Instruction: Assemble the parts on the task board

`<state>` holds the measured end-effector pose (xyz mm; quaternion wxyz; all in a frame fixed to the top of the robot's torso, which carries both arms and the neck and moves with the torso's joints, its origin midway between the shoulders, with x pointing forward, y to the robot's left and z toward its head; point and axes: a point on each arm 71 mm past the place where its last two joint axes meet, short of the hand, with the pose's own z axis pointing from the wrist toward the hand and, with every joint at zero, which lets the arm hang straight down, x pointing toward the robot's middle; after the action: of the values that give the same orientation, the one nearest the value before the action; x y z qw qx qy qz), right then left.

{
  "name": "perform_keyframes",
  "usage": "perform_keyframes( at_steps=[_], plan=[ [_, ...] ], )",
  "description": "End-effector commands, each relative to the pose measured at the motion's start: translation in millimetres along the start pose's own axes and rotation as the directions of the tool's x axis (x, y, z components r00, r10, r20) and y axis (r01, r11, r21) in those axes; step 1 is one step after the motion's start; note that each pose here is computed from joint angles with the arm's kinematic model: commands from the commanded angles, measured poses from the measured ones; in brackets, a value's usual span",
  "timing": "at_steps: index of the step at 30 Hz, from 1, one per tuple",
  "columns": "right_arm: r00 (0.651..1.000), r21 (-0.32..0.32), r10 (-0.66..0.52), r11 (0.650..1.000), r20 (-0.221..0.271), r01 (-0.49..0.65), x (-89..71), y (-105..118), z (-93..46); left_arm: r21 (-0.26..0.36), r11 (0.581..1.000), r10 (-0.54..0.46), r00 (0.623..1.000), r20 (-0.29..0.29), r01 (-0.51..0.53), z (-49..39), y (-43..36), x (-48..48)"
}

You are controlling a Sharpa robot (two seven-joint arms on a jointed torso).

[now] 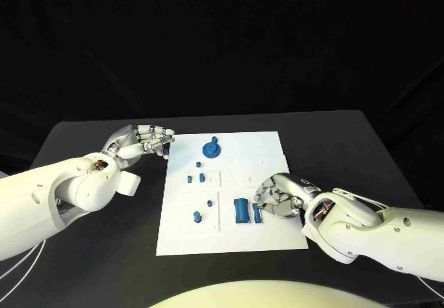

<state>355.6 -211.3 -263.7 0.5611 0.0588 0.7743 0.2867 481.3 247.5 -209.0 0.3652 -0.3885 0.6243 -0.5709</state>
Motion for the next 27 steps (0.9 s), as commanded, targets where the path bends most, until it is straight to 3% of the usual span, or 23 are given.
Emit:
perform_keyframes(
  at_steps=[1, 12, 17, 21, 27],
  plan=[
    [0.999, -0.049, -0.031, 0.998, 0.016, 0.032, 0.0, 4, 0.4, 0.001, 1.0, -0.01, 1.0, -0.011, 0.01, 0.1, -0.1, 1.4],
    [0.999, -0.08, -0.012, 0.997, 0.036, 0.015, -1.5, 6, -0.3, 0.0, 1.0, -0.01, 1.0, -0.011, 0.01, 0.1, 0.0, 1.0],
    [0.998, -0.103, 0.056, 0.993, 0.042, -0.051, -5.4, 6, -2.9, 0.003, 1.0, -0.01, 1.0, -0.012, 0.01, 0.6, 0.0, 1.5],
    [0.98, -0.117, 0.197, 0.975, 0.042, -0.191, -25.7, 2, 3.1, 0.011, 1.0, -0.023, 1.0, -0.007, 0.023, 1.9, -0.2, 1.7],
    [0.905, -0.117, 0.406, 0.912, 0.127, -0.393, -64.9, -18, 24.6, 0.003, 0.993, -0.117, 0.993, 0.034, 0.117, 6.2, 2.1, -1.1]
  ],
)
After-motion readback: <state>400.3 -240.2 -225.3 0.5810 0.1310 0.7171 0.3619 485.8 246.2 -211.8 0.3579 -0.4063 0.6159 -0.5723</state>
